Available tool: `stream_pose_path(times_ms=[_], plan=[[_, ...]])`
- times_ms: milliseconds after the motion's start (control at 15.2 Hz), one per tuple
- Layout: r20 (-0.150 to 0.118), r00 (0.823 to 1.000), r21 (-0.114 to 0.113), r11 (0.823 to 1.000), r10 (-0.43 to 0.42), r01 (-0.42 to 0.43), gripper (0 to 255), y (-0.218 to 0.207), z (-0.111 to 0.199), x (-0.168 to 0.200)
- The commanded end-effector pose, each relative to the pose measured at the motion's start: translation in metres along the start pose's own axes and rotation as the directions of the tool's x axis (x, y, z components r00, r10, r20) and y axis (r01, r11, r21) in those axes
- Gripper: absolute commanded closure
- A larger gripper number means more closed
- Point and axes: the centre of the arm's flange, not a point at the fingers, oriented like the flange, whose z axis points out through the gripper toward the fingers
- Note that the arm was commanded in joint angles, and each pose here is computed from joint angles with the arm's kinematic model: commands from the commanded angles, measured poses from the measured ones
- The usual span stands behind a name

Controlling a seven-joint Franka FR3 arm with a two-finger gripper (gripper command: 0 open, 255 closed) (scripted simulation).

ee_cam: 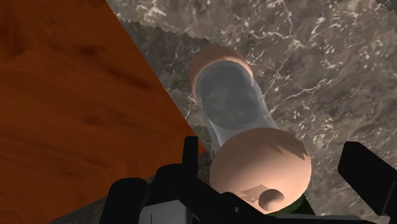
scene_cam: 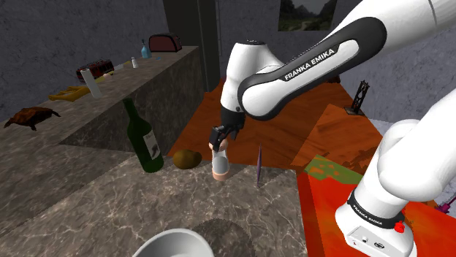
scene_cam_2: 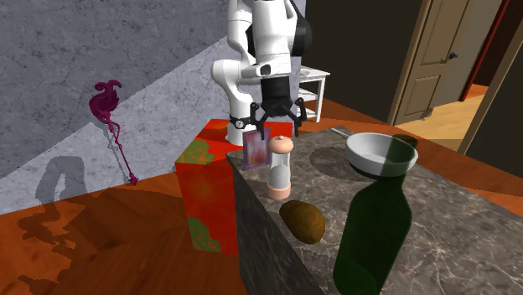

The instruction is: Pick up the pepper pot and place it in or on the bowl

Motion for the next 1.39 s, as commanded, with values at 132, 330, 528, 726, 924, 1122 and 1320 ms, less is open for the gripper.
stream_pose_path(times_ms=[132,330,528,726,924,1122,1320], plan=[[-0.001,1.0,0.0,1.0,0.0,0.0,0,-0.001,0.014,0.001],[-0.001,1.0,0.0,1.0,0.0,0.0,0,-0.001,0.014,0.001],[-0.001,1.0,0.0,1.0,0.0,0.0,0,-0.001,0.014,0.001],[-0.001,1.0,0.0,1.0,0.0,0.0,255,-0.001,0.014,0.001],[-0.001,1.0,0.0,1.0,0.0,0.0,255,0.0,0.014,0.001],[-0.001,1.0,0.0,1.0,0.0,0.0,255,0.0,0.014,0.001],[-0.001,1.0,0.0,1.0,0.0,0.0,255,-0.002,0.004,0.003]])
